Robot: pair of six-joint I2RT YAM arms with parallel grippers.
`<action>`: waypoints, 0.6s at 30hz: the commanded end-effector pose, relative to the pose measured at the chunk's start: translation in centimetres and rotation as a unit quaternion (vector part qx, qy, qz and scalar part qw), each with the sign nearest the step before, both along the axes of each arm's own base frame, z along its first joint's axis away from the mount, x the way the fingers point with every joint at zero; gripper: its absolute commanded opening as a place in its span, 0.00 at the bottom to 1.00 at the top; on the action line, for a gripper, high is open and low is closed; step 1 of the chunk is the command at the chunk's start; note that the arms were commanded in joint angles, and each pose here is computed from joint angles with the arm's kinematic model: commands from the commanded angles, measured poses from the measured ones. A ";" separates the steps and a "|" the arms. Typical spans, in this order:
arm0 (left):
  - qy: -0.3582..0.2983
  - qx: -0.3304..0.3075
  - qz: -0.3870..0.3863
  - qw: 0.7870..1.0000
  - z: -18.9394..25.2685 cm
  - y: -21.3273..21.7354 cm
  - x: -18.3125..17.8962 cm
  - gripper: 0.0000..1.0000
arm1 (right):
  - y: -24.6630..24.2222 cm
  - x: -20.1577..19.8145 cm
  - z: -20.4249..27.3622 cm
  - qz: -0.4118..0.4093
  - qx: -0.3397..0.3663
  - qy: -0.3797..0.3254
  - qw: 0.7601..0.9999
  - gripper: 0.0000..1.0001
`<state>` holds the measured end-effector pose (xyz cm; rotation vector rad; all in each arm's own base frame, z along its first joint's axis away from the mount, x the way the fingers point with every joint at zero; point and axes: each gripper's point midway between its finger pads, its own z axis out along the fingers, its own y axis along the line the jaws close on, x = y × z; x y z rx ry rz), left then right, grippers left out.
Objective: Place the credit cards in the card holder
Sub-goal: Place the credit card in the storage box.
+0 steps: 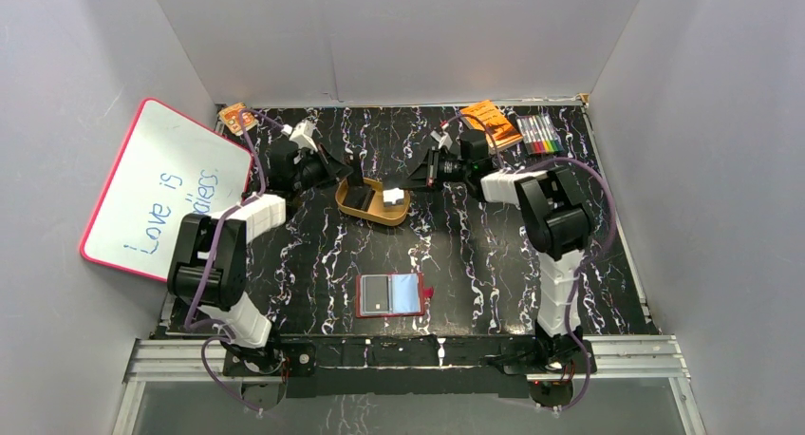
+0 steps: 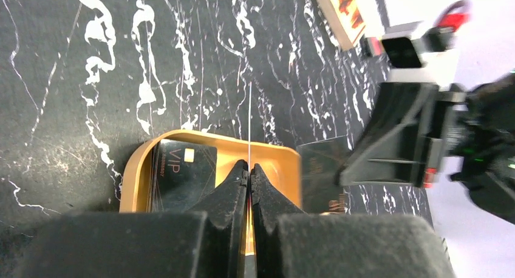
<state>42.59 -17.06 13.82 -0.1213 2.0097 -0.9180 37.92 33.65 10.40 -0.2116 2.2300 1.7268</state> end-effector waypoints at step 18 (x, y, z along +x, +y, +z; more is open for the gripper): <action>0.164 0.075 -0.041 0.983 -5.5 -1.8 -1.3 0.27 | -4.9 -6.5 11.0 -0.063 -0.053 -0.062 0.995 0.00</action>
